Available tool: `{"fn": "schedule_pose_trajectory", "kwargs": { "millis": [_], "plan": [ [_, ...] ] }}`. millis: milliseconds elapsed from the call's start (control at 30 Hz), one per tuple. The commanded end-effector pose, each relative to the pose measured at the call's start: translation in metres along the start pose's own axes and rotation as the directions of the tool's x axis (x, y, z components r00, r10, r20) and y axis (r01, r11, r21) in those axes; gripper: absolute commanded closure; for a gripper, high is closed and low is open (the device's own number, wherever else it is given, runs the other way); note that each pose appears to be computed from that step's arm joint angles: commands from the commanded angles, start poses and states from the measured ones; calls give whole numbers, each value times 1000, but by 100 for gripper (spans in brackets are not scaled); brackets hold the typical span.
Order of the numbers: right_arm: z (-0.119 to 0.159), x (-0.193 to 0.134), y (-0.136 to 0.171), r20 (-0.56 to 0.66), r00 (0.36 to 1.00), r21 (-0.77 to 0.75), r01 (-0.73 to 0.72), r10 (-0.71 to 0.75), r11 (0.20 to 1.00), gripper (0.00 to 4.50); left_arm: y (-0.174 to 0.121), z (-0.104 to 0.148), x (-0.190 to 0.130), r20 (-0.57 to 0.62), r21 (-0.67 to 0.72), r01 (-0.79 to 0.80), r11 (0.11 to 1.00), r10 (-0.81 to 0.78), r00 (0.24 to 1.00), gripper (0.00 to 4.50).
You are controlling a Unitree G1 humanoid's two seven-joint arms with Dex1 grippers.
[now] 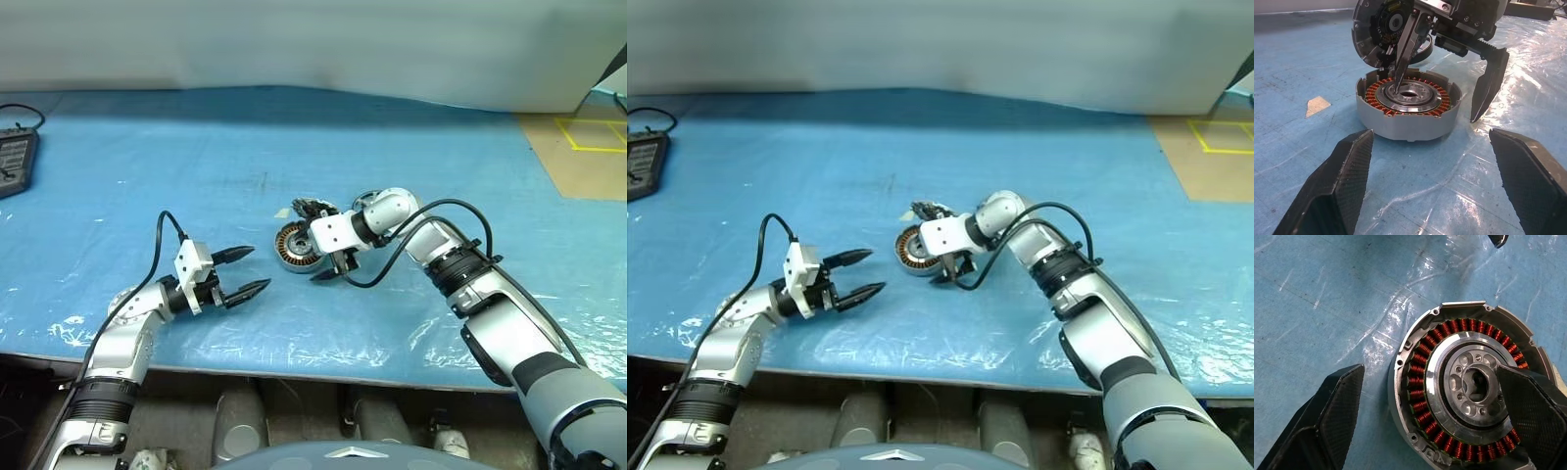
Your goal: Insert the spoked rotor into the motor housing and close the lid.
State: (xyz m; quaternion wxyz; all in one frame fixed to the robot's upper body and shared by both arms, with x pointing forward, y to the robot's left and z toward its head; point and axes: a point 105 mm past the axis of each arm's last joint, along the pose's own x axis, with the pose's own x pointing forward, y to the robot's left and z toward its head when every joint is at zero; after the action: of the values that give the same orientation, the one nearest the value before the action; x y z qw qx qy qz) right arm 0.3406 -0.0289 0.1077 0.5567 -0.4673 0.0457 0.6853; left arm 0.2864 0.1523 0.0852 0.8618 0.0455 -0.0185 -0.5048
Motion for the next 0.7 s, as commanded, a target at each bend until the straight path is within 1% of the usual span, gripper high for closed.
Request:
{"fn": "schedule_pose_trajectory", "kwargs": {
  "millis": [33,233,367,633,700],
  "plan": [
    [10,-8,-5,25,999,-26,33,-32,999,0,1,8,-3,25,20,-8,1000,8,1000,56],
    [12,-9,-2,33,999,-23,31,-30,999,0,1,8,-4,22,18,-10,1000,9,1000,56],
    [0,-4,3,1,1000,6,13,-13,1000,0,2,8,-4,21,20,-12,1000,12,1000,56],
    [-17,7,8,-24,1000,80,-7,9,997,0,4,9,-5,21,31,-27,999,26,999,56],
    [-21,8,11,-31,999,85,-20,23,996,41,6,9,-6,20,34,-34,999,33,999,51]
  ]
}}
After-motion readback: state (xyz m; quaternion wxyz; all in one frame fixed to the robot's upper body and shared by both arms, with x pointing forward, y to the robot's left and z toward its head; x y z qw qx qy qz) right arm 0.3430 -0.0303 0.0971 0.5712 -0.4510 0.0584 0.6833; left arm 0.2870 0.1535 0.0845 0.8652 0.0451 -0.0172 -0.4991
